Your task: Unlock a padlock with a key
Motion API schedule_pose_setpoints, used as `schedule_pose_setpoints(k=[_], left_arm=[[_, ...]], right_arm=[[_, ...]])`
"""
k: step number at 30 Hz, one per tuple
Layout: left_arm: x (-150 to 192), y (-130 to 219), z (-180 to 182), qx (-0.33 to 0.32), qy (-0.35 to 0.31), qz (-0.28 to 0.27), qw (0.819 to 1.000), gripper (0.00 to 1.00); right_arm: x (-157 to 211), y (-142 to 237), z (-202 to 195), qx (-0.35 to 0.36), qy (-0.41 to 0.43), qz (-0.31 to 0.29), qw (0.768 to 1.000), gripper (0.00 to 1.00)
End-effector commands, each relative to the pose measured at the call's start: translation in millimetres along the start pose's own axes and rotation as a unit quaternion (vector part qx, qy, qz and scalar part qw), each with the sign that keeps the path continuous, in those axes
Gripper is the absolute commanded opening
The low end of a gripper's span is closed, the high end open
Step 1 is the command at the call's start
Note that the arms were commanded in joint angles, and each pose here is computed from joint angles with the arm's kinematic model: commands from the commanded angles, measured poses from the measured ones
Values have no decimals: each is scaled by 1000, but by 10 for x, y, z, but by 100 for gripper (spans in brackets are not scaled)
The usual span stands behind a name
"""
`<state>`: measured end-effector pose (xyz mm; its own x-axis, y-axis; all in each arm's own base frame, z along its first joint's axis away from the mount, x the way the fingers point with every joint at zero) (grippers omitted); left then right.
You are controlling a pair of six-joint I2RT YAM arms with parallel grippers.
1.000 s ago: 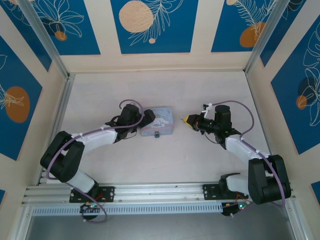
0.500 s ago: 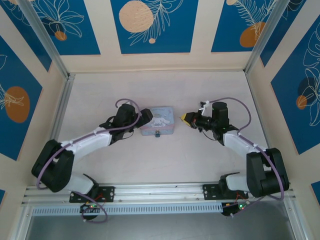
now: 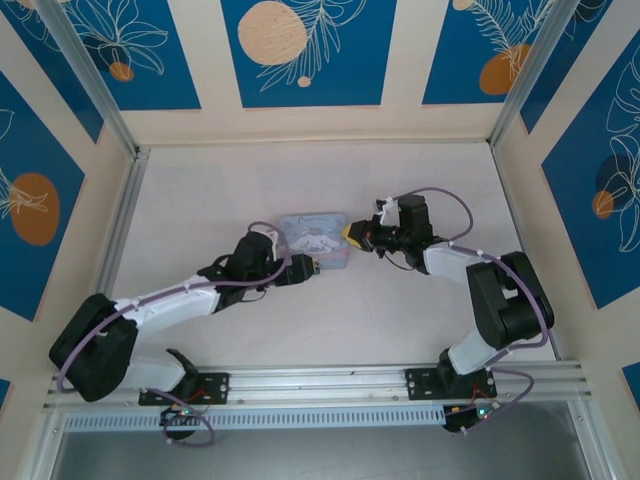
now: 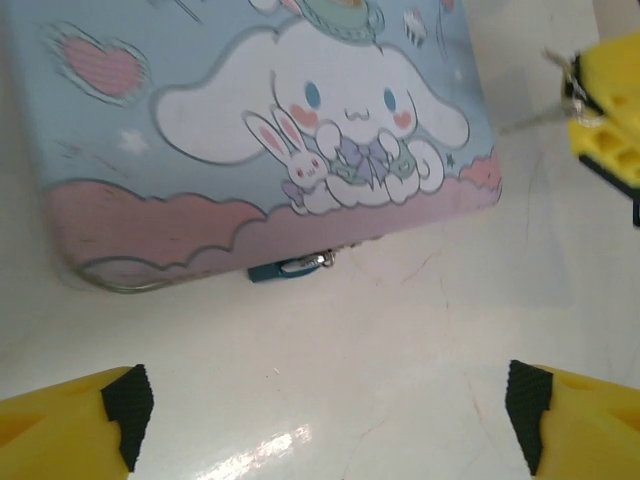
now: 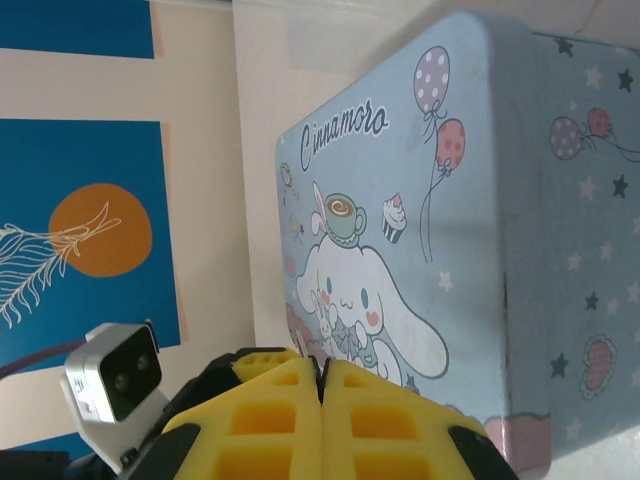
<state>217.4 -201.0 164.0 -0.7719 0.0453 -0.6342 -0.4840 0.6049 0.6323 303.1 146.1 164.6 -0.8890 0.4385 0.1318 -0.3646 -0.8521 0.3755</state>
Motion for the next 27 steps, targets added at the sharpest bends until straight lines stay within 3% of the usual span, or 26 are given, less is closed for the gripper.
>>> schedule_pose_setpoints(k=[1,9,27], left_arm=[[28,-160,-77,29,-42,2,999,88],[155,-456,-66,22,-83,2,996,79],[230,-803,73,-6,-114,-25,993,75]], right_arm=[[-40,-68,77,-12,7,-2,1000,0],[-62,-158,-50,2,-10,1,1000,0],[-90,-178,-82,17,-19,-8,1000,0]])
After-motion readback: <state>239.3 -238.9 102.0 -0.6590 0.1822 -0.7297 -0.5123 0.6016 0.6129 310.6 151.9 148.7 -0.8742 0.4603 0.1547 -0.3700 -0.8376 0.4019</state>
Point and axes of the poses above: each hand's point on the last joint's axis, 136 mm out from that joint toward the fingers, its own y axis back along the fingers, its own z axis along the line the jaws close on, x = y × z, the point moved 10 cm from there along y, back along the fingers, and after that the axes turned 15 degrees about -y, right-handed, at the moved point
